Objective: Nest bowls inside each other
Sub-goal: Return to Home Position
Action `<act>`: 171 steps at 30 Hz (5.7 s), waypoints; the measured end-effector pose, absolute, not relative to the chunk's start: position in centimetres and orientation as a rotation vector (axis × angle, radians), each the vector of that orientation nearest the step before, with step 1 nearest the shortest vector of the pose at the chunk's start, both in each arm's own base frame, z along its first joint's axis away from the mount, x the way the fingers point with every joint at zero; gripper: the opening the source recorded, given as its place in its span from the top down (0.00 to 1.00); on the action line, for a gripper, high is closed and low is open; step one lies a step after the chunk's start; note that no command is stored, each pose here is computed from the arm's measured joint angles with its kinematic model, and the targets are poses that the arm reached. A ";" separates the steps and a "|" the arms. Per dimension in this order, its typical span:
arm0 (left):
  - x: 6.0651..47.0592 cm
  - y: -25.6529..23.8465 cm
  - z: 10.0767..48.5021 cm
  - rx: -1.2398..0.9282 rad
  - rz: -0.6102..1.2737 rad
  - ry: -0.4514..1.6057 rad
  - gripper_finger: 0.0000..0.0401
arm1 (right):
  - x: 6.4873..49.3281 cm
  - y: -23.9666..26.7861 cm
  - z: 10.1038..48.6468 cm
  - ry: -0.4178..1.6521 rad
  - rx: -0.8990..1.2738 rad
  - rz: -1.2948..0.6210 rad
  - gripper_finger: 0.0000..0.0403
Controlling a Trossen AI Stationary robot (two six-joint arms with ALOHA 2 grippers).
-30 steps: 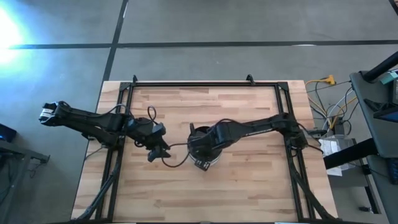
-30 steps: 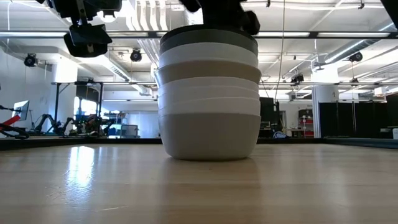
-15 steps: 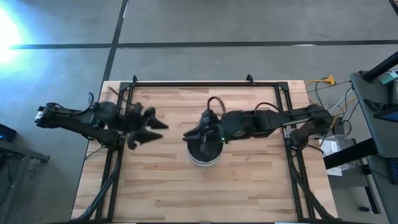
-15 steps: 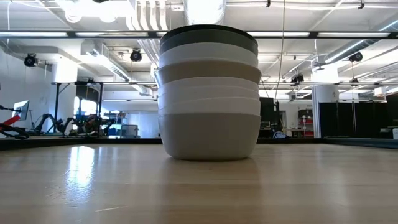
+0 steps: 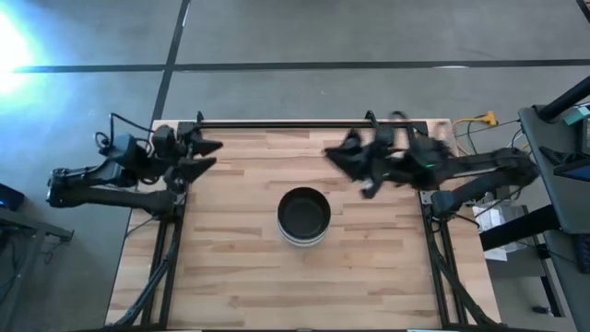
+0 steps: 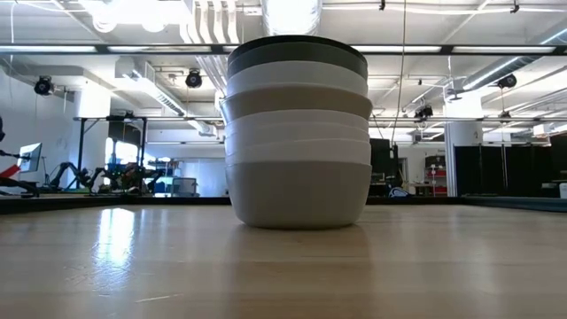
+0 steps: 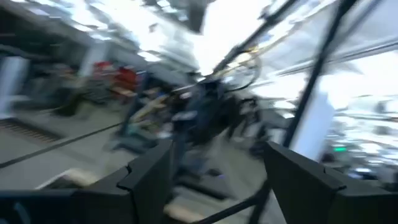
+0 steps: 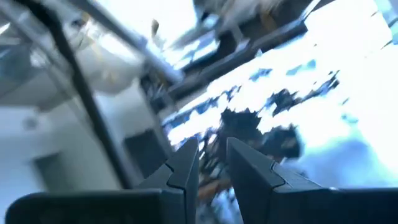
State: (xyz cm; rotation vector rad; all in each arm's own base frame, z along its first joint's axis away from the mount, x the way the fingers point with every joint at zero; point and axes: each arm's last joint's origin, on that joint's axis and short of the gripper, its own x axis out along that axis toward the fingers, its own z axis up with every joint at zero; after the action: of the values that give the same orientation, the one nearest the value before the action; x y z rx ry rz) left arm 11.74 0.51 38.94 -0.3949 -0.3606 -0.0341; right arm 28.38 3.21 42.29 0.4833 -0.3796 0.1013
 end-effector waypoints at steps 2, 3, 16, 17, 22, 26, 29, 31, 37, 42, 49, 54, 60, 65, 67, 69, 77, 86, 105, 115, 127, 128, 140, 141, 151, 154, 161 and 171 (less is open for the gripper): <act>10.4 0.9 38.6 -0.389 0.030 -0.341 0.41 | 25.9 2.7 42.5 -0.442 0.458 0.040 0.80; 9.5 1.0 38.5 -0.388 0.048 -0.341 0.41 | 24.6 2.5 42.5 -0.476 0.444 0.008 0.80; 0.5 0.5 36.4 -0.407 0.201 -0.439 0.41 | 12.9 0.5 38.9 -0.712 0.377 -0.202 0.80; -0.2 0.5 36.0 -0.412 0.203 -0.459 0.41 | 12.5 0.4 38.5 -0.724 0.370 -0.221 0.80; 0.0 0.5 34.5 -0.443 0.226 -0.409 0.41 | 9.9 0.0 36.6 -0.758 0.368 -0.246 0.80; 0.4 0.5 35.0 -0.466 0.192 -0.435 0.41 | 7.1 -0.4 35.1 -0.830 0.363 -0.252 0.80; 1.4 0.5 34.2 -0.508 0.152 -0.403 0.41 | 5.4 -0.6 33.7 -0.901 0.370 -0.255 0.80; 1.3 0.4 34.0 -0.530 0.088 -0.476 0.41 | 4.6 -0.7 32.6 -0.938 0.394 -0.242 0.80; 3.2 0.5 32.2 -0.589 -0.004 -0.517 0.41 | 5.2 -0.4 28.5 -0.764 0.544 -0.090 0.80; 5.1 0.6 29.6 -0.693 -0.043 -0.434 0.41 | 6.2 0.0 27.1 -0.574 0.611 0.001 0.80; 6.8 0.7 26.4 -0.785 -0.044 -0.330 0.41 | 4.6 0.3 27.5 -0.050 0.655 0.047 0.80; 8.0 0.8 24.1 -0.872 -0.087 -0.312 0.41 | 2.6 0.1 28.7 0.015 0.658 0.031 0.80; 9.2 0.8 20.6 -0.937 -0.094 -0.273 0.41 | 3.1 0.4 26.3 0.213 0.731 0.061 0.80; 9.8 0.6 18.3 -0.976 -0.058 -0.167 0.41 | 5.2 0.7 23.6 0.242 0.729 0.051 0.80; 9.9 0.6 17.5 -0.985 -0.018 -0.087 0.41 | 6.3 0.9 22.1 0.236 0.744 0.070 0.80; 9.9 0.6 16.8 -0.990 0.012 -0.028 0.41 | 7.3 1.0 21.0 0.190 0.754 0.096 0.80; 10.2 0.4 16.3 -0.914 -0.013 0.053 0.41 | 9.6 1.3 16.9 0.033 0.858 0.156 0.80; 11.1 0.1 14.9 -0.626 -0.086 0.237 0.41 | 9.9 1.3 16.3 0.087 0.727 0.133 0.80; 12.3 -0.7 13.4 -0.506 -0.282 0.445 0.43 | 11.1 1.5 14.3 0.316 0.661 0.051 0.80; 10.9 -0.7 20.0 -0.353 -0.347 0.073 0.64 | 11.2 1.5 14.1 0.335 0.674 0.042 0.80; 9.1 -0.8 18.2 -0.304 -0.329 0.279 0.80 | 11.2 1.4 14.3 0.315 0.676 0.043 0.80; 9.2 -0.8 17.7 -0.301 -0.326 0.298 0.80 | 11.2 1.4 14.3 0.311 0.678 0.038 0.80; 9.6 -1.0 16.0 -0.304 -0.367 0.385 0.80 | 11.2 1.3 14.3 0.310 0.679 0.032 0.80; 9.6 -1.0 16.0 -0.304 -0.367 0.386 0.80 | 11.2 1.3 14.3 0.309 0.679 0.032 0.80; 9.6 -1.0 15.9 -0.306 -0.366 0.394 0.80 | 11.1 1.3 14.4 0.296 0.680 0.037 0.80; 9.7 -1.0 15.9 -0.307 -0.365 0.399 0.80 | 11.1 1.3 14.4 0.300 0.679 0.035 0.80; 9.7 -1.0 15.8 -0.308 -0.364 0.401 0.80 | 11.1 1.3 14.4 0.302 0.679 0.035 0.80; 9.7 -1.0 15.8 -0.308 -0.364 0.402 0.80 | 11.1 1.3 14.4 0.302 0.679 0.035 0.80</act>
State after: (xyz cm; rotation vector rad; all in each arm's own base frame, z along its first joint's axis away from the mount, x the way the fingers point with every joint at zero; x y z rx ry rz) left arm 9.68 -0.96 15.81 -0.3080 0.4019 -0.3643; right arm 11.12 1.29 14.37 0.6792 0.3016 0.0349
